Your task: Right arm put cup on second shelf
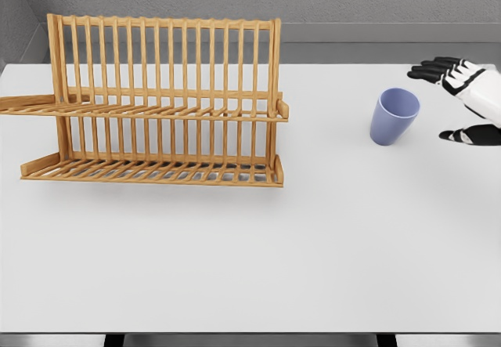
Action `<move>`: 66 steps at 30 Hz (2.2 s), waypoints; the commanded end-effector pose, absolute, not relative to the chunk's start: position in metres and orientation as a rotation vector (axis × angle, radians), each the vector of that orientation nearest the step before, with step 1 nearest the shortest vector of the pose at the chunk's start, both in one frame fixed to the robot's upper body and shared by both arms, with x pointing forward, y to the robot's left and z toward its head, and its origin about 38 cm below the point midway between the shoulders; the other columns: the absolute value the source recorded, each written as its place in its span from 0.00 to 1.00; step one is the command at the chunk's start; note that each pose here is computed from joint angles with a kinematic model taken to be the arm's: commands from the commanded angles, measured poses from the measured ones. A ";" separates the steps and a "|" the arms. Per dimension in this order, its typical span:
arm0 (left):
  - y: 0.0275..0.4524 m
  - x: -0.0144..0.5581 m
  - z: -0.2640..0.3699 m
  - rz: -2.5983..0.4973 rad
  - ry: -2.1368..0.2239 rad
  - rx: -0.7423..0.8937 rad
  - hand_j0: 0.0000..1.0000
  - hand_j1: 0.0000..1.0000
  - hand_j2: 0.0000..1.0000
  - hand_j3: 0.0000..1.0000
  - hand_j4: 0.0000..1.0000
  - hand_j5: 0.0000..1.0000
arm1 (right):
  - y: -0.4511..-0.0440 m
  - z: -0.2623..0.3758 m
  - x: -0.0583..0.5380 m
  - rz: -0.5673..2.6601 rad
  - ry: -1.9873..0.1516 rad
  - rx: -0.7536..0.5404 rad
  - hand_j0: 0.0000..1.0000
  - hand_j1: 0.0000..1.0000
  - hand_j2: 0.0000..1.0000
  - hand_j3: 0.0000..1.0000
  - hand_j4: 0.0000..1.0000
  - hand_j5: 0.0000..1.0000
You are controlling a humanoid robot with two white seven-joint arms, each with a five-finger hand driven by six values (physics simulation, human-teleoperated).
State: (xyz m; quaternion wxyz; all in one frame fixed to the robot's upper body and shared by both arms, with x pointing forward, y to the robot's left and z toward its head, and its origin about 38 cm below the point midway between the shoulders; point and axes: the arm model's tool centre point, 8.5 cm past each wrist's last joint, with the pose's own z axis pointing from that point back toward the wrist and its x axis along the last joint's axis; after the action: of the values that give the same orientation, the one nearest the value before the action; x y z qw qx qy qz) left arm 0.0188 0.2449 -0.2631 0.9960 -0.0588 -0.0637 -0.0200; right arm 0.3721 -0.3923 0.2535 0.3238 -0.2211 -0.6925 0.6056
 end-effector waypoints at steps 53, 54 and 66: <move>0.245 0.019 -0.263 -0.040 -0.128 -0.119 1.00 1.00 1.00 1.00 1.00 1.00 | -0.370 0.222 0.495 1.838 -1.212 -0.366 1.00 1.00 1.00 1.00 1.00 1.00; 0.245 0.019 -0.263 -0.040 -0.128 -0.119 1.00 1.00 1.00 1.00 1.00 1.00 | -0.370 0.221 0.497 1.839 -1.205 -0.370 1.00 1.00 1.00 1.00 1.00 1.00; 0.245 0.019 -0.263 -0.040 -0.128 -0.117 1.00 1.00 1.00 1.00 1.00 1.00 | -0.355 0.221 0.507 1.853 -1.215 -0.357 1.00 1.00 1.00 1.00 1.00 1.00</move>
State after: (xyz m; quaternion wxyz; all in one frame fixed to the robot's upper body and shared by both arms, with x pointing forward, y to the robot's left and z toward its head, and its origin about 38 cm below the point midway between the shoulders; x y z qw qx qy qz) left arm 0.0189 0.2449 -0.2631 0.9960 -0.0588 -0.0637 -0.0200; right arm 0.5063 -0.3551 0.2207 0.4323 -0.1440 -0.4861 0.7457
